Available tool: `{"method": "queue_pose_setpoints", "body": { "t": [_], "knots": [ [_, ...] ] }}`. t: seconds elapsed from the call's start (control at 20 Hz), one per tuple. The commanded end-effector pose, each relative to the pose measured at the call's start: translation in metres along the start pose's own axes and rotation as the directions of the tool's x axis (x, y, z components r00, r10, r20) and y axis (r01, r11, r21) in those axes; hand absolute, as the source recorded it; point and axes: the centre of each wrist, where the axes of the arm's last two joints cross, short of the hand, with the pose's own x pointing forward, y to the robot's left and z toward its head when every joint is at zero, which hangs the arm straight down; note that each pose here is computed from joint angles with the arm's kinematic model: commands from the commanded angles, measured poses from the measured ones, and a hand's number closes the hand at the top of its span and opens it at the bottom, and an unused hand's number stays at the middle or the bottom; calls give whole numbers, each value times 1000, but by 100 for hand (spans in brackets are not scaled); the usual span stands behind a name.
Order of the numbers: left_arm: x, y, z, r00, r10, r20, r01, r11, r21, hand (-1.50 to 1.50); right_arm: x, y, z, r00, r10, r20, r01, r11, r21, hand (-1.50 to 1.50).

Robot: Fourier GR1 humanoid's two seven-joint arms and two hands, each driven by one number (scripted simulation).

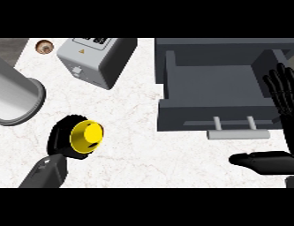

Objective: Pick up the cup, place it into the drawer and close the drawer

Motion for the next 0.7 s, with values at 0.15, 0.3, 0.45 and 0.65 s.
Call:
{"method": "queue_pose_setpoints", "body": {
  "t": [0.15, 0.3, 0.45, 0.65],
  "knots": [
    [17, 22, -6, 975, 24, 222, -50, 992, 112, 150, 11, -7, -17, 1000, 10, 15, -10, 1000, -3, -150],
    [18, 18, -10, 957, 13, 289, -45, 994, 104, 150, -3, -18, 0, 1000, 13, 0, -13, 1000, -1, -150],
    [19, 3, -23, 939, 41, 342, -58, 998, 40, 150, 1, 3, -6, 1000, 13, -1, -13, 1000, -6, -150],
    [44, -5, -61, 945, 50, 322, -30, 997, -66, 150, -8, -21, 4, 1000, 24, -19, -24, 1000, -2, -150]
  ]
}}
